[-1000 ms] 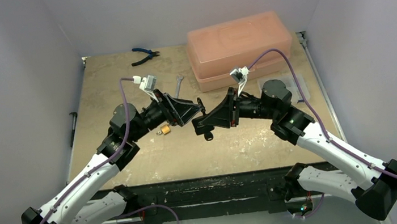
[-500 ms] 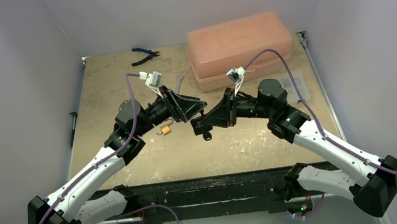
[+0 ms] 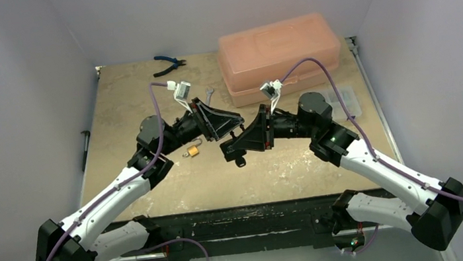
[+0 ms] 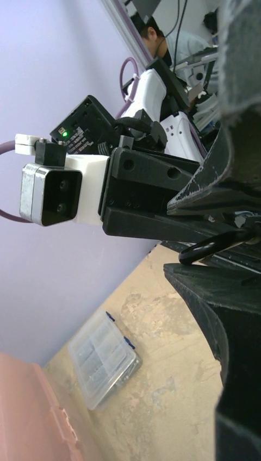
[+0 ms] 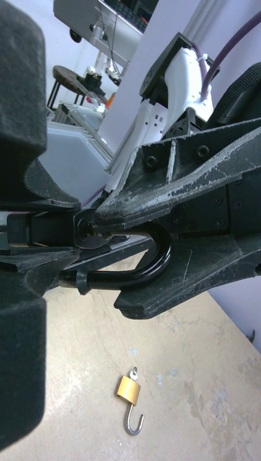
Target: Unlock with the key
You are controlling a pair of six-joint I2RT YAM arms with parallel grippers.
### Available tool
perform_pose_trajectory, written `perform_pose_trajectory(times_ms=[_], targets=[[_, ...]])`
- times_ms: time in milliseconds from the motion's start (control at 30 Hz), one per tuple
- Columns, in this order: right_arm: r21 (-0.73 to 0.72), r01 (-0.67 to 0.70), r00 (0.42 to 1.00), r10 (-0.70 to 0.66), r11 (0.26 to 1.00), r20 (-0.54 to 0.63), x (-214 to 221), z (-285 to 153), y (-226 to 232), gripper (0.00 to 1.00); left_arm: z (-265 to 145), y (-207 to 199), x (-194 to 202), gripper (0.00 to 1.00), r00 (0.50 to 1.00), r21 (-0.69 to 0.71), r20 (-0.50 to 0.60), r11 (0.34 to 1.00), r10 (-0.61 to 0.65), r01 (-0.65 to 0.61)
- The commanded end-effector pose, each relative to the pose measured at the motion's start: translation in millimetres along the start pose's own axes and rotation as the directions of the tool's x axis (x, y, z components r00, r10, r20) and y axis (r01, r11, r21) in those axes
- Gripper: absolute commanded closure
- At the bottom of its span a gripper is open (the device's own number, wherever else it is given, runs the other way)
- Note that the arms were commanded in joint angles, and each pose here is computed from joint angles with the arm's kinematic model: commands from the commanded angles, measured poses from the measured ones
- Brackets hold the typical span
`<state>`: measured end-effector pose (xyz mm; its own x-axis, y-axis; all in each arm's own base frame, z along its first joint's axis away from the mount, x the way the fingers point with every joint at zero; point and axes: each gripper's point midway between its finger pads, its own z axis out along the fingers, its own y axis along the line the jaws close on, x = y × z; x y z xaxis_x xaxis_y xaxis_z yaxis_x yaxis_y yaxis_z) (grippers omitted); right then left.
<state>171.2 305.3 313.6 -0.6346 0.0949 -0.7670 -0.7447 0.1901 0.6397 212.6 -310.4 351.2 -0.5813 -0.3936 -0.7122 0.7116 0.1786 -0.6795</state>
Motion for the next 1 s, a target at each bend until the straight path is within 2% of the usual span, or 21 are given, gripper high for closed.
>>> perform_pose_trajectory(times_ms=[0,133,267,433,600,867,967], targets=[[-0.035,0.095,0.989,-0.09,0.995,0.116,-37,-1,18,1.0,-7,-38,-1,0.64,0.999,0.175,-0.005,0.984,0.035,-0.033],[-0.038,0.095,0.989,-0.09,0.995,0.117,-36,-1,18,1.0,-11,-47,-2,0.78,0.999,0.215,0.005,0.975,0.052,-0.052],[-0.039,0.092,0.989,-0.087,0.995,0.12,-37,0,18,1.0,-16,-53,-3,1.0,0.998,0.239,0.017,0.969,0.067,-0.069],[-0.042,0.091,0.989,-0.085,0.995,0.121,-36,-1,20,1.0,-22,-55,-3,1.0,0.995,0.245,0.04,0.965,0.09,-0.097],[-0.035,0.071,0.992,-0.067,0.997,0.104,-32,1,15,1.0,-22,-45,-9,1.0,0.993,0.178,0.074,0.978,0.095,-0.107],[0.018,0.034,0.996,-0.035,0.999,0.076,-19,0,0,0.55,-20,-8,-19,1.0,0.985,-0.04,0.108,0.991,0.132,-0.128],[0.097,0.014,0.998,-0.02,0.995,0.066,-12,-3,-15,0.45,-21,13,-20,1.0,0.985,-0.145,0.105,0.982,0.14,-0.124]])
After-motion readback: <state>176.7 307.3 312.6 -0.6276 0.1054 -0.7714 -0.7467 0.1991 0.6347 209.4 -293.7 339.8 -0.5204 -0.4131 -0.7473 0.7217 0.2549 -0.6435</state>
